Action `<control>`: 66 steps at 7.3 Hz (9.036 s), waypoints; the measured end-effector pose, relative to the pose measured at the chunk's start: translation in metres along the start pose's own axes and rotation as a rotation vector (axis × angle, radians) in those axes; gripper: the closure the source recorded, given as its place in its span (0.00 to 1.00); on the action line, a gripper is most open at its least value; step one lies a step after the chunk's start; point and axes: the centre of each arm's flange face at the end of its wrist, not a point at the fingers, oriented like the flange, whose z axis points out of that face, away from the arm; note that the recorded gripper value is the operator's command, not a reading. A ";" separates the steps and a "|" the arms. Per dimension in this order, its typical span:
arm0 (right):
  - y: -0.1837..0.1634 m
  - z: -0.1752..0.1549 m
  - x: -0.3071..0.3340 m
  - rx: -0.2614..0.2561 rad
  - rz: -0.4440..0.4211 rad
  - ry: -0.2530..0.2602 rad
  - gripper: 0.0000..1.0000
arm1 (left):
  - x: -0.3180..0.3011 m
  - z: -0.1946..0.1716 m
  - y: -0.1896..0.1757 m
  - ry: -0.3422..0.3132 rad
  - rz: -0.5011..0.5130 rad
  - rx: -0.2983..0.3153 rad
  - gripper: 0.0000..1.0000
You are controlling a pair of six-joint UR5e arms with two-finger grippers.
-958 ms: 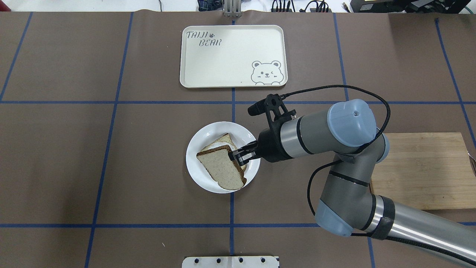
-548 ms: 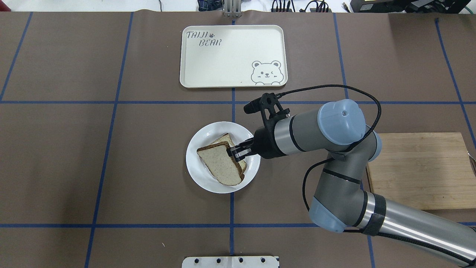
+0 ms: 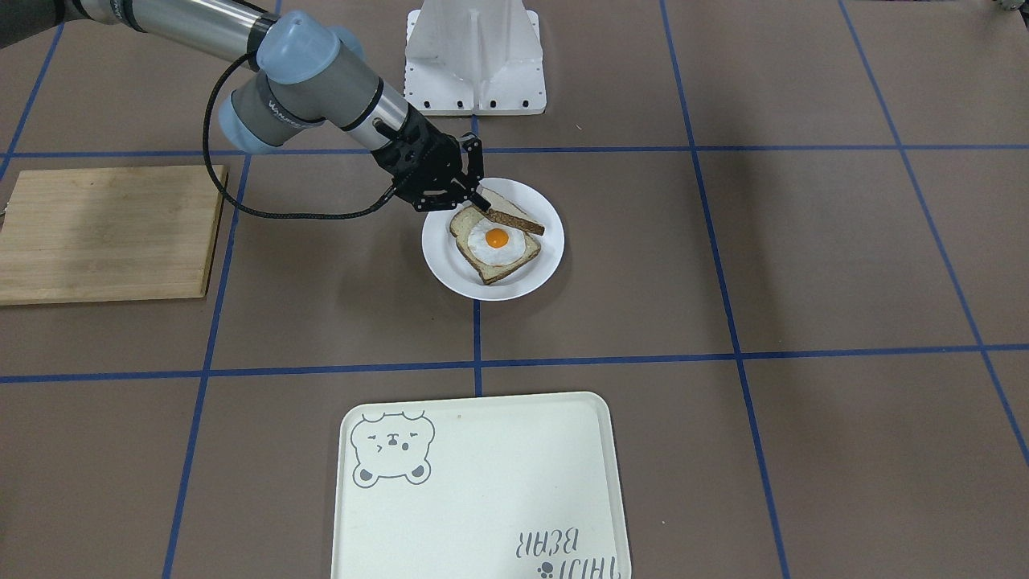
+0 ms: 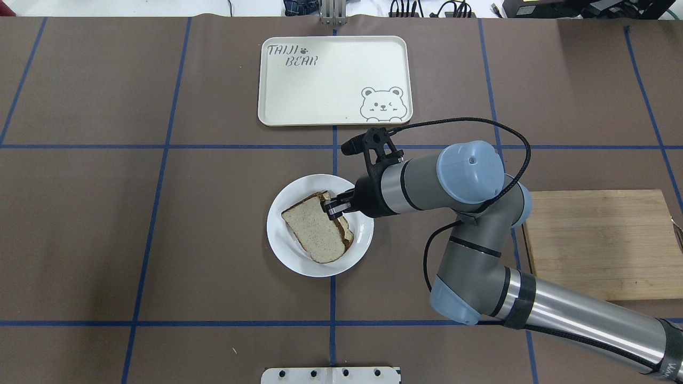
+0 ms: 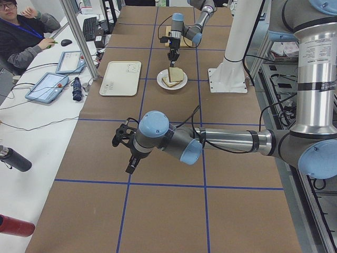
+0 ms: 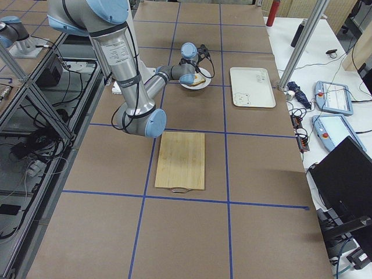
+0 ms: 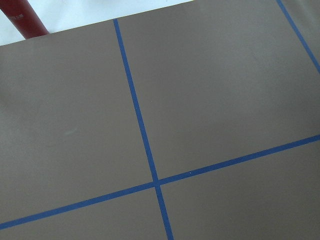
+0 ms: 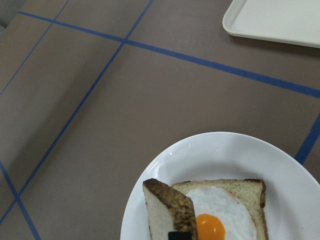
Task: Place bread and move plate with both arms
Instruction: 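Lower the bread onto the egg toast and open the right gripper, then withdraw the right gripper up and back toward its side, then reach the left gripper toward the rim of the white plate, then grip the plate rim with the left gripper and tilt it up, then carry the plate with the left gripper onto the cream tray, then lower the plate onto the tray and release it with the left gripper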
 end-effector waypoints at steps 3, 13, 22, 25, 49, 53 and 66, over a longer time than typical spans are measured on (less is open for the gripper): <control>-0.012 0.010 0.023 0.012 0.020 0.051 0.00 | 0.002 -0.001 -0.001 0.000 0.003 0.003 0.02; -0.091 -0.163 0.224 -0.079 0.270 0.503 0.00 | 0.049 0.003 -0.034 0.051 -0.054 0.040 0.02; 0.134 -0.483 0.487 -0.335 0.288 0.632 0.00 | 0.532 0.196 -0.041 0.387 -0.356 -0.070 0.07; 0.140 -0.499 0.492 -0.360 0.285 0.636 0.00 | 0.602 0.214 0.015 0.438 -0.326 -0.101 0.33; 0.135 -0.496 0.493 -0.358 0.261 0.649 0.00 | 0.604 0.205 0.024 0.871 -0.922 -0.143 1.00; 0.136 -0.495 0.494 -0.362 0.263 0.648 0.00 | 0.607 0.218 -0.047 0.908 -1.232 0.145 1.00; 0.140 -0.489 0.503 -0.373 0.273 0.645 0.00 | 0.679 0.316 -0.179 0.510 -1.316 0.369 0.00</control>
